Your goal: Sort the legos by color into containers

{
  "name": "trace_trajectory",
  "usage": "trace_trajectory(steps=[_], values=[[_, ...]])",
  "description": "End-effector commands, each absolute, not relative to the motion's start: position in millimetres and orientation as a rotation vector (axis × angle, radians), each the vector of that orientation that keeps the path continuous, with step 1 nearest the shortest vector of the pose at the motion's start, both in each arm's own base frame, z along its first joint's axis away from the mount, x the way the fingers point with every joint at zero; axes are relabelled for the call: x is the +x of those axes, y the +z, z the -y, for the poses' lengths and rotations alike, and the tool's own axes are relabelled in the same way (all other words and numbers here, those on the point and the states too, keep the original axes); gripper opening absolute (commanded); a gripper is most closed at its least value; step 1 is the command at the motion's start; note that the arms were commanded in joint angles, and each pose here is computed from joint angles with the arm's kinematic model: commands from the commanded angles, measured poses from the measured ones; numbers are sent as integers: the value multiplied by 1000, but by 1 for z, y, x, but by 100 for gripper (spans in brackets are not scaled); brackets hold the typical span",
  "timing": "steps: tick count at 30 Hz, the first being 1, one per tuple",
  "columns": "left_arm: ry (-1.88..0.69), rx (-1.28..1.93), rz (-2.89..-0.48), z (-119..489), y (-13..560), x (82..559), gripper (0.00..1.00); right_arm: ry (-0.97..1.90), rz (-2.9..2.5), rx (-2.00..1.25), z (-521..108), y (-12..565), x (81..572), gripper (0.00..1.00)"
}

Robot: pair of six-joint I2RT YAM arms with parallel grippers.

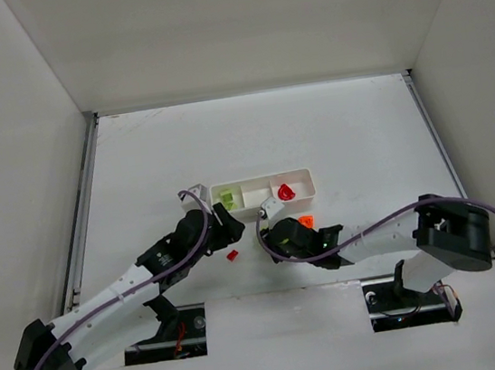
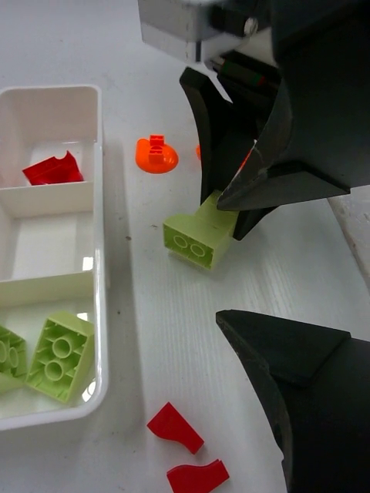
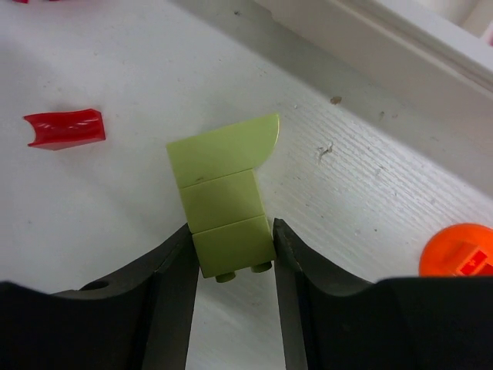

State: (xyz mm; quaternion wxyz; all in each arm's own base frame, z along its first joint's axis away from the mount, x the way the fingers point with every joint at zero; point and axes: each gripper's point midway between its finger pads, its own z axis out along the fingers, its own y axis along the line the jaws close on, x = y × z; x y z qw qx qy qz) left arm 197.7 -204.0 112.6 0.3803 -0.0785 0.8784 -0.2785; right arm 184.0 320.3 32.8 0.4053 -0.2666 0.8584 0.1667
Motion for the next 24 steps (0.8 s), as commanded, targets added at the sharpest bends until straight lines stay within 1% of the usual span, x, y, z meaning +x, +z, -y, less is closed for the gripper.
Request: trace_trajectory(steps=[1,10,13,16,24], values=[[-841,-210,-2253,216,119,190,52,577,-2053,-623,-336,77,183,33],[-1131,-290,-2154,226,150,188,57,845,-1930,-610,-355,140,171,33],[-1207,-272,-2146,233,156,183,58,901,-1909,-610,-361,150,170,33],[-1250,-260,-2139,238,156,178,58,902,-1902,-611,-364,154,172,33],[-1233,-264,-2181,240,143,177,56,933,-1878,-591,-367,166,176,33]])
